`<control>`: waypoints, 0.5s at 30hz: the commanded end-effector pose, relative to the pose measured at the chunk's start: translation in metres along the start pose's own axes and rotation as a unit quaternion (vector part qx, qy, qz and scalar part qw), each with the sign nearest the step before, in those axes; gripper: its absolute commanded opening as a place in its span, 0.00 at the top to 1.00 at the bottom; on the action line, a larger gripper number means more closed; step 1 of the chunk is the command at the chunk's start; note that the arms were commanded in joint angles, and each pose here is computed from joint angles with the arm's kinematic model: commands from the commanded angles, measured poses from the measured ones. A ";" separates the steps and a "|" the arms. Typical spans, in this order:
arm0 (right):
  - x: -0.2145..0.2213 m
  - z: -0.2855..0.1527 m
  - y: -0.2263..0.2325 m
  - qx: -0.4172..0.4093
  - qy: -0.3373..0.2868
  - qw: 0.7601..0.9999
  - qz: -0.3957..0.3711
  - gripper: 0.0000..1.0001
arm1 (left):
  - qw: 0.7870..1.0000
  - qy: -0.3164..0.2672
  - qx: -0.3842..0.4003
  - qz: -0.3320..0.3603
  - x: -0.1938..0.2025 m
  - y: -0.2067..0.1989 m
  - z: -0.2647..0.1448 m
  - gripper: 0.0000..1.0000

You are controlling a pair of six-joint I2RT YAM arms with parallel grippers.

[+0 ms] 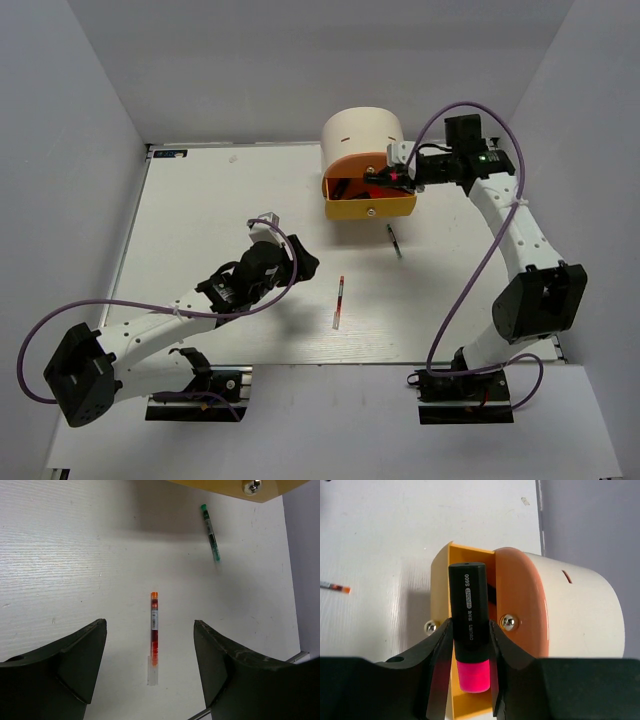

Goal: Sort the stationery into containers
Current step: Place the pen in the drawer.

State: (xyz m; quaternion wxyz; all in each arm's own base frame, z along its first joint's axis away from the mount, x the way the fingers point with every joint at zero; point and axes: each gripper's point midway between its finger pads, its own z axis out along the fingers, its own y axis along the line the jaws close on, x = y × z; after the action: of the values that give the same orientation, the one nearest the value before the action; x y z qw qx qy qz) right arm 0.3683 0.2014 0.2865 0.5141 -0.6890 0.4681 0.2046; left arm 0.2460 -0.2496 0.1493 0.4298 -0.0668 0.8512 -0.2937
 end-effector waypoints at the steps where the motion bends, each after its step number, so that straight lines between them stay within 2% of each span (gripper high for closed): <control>1: -0.007 0.022 -0.041 0.058 -0.021 0.998 0.016 0.98 | 1.000 -0.009 0.015 0.000 -0.008 -0.008 -0.003 0.20; 5: 0.003 0.029 -0.063 0.097 0.002 0.995 0.017 0.98 | 1.000 -0.015 0.015 -0.001 -0.011 -0.008 -0.004 0.20; 8: 0.011 0.036 -0.061 0.106 0.008 0.994 0.003 0.96 | 1.000 -0.015 0.015 -0.001 -0.011 -0.008 -0.004 0.20; 11: 0.022 0.044 -0.050 0.085 0.013 0.996 0.018 0.91 | 1.000 -0.018 0.018 -0.003 -0.013 -0.010 -0.006 0.20; 15: 0.029 0.046 -0.039 0.069 0.018 0.997 0.022 0.73 | 1.000 -0.018 0.018 -0.003 -0.013 -0.010 -0.006 0.20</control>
State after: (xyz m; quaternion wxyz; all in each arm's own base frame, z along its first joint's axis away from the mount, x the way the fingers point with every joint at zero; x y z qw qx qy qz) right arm 0.4240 0.2297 0.2672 0.5422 -0.6418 0.5140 0.1730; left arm 0.2459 -0.2494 0.1510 0.4313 -0.0671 0.8499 -0.2953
